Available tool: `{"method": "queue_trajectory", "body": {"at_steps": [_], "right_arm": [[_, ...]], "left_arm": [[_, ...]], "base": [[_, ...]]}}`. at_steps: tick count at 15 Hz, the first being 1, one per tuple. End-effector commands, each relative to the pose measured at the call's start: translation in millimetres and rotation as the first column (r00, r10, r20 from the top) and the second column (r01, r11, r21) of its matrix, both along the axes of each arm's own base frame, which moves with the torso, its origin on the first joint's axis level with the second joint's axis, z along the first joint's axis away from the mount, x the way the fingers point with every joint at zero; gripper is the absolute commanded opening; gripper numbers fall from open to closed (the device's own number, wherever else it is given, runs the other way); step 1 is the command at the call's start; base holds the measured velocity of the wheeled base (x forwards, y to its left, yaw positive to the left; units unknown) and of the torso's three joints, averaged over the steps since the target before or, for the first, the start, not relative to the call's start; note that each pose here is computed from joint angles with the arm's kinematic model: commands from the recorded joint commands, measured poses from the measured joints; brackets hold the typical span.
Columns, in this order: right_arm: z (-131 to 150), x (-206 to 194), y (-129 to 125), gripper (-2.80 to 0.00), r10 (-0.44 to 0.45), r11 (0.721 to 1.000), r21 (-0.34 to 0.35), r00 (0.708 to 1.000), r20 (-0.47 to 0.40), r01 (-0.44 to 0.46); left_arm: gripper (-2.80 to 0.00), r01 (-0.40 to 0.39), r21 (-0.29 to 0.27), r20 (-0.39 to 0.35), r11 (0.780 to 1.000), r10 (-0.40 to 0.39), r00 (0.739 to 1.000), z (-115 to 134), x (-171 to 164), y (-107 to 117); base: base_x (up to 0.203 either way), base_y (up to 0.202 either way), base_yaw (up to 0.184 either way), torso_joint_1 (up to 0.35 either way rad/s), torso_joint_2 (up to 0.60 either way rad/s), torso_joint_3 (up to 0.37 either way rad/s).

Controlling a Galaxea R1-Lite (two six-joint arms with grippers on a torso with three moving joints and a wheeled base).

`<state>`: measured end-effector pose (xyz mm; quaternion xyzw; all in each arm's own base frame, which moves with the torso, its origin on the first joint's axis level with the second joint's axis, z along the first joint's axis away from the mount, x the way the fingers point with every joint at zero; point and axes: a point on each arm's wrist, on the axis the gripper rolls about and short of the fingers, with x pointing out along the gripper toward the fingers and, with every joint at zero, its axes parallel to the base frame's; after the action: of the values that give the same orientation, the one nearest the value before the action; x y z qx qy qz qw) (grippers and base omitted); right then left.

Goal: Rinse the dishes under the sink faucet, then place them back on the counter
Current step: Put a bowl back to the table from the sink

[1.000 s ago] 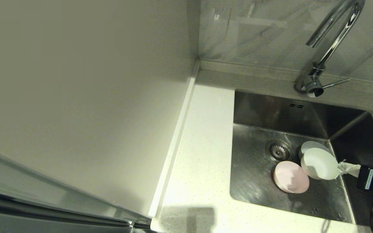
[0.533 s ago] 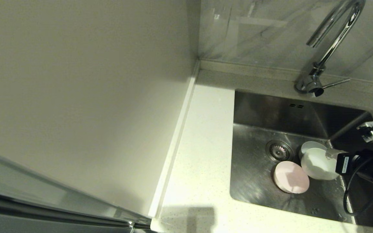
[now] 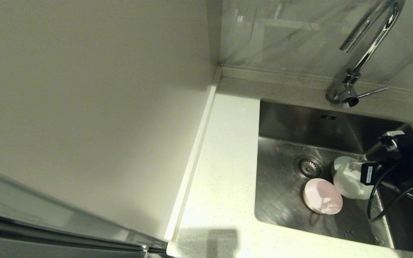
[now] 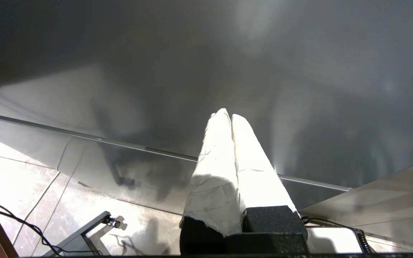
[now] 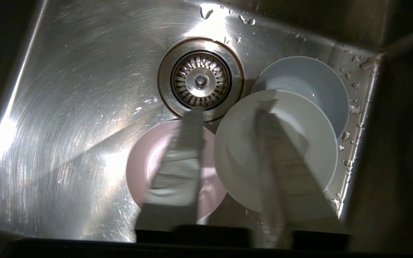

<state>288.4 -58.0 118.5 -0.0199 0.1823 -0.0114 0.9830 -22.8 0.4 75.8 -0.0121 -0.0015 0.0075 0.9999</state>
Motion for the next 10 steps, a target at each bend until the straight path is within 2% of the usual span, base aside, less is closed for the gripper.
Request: {"method": "queue_trajectory", "body": {"at_steps": [1, 3, 4, 6, 8, 10], "right_arm": [[-6, 9, -2, 0.00, 0.001, 1.000, 0.007, 1.000, -0.013, -0.001], [-3, 18, -3, 0.00, -0.004, 0.999, 0.040, 0.998, -0.056, 0.006], [1, 23, -2, 0.00, -0.012, 0.997, 0.079, 0.995, -0.098, 0.019], [7, 27, -2, 0.00, -0.022, 0.986, 0.155, 0.967, -0.254, 0.063], [28, 26, -1, 0.00, -0.027, 0.980, 0.177, 0.941, -0.338, 0.092], [59, 17, 3, 0.00, -0.038, 0.979, 0.169, 0.916, -0.400, 0.114]], "left_arm": [[-2.80, 0.000, 0.000, 0.003, 1.000, 0.000, 1.000, 0, 0, 0], [-2.80, 0.000, 0.000, 0.004, 1.000, 0.000, 1.000, 0, 0, 0], [-2.80, 0.000, 0.000, 0.004, 1.000, 0.000, 1.000, 0, 0, 0], [-2.80, 0.000, 0.000, 0.003, 1.000, 0.000, 1.000, 0, 0, 0], [-2.80, 0.000, 0.000, 0.003, 1.000, 0.000, 1.000, 0, 0, 0], [-2.80, 0.000, 0.000, 0.003, 1.000, 0.000, 1.000, 0, 0, 0]], "base": [[0.000, 0.000, 0.000, 0.000, 0.00, 0.000], [0.000, 0.000, 0.000, 0.000, 0.00, 0.000], [0.000, 0.000, 0.000, 0.000, 0.00, 0.000], [0.000, 0.000, 0.000, 0.000, 0.00, 0.000], [0.000, 0.000, 0.000, 0.000, 0.00, 0.000], [0.000, 0.000, 0.000, 0.000, 0.00, 0.000]]}}
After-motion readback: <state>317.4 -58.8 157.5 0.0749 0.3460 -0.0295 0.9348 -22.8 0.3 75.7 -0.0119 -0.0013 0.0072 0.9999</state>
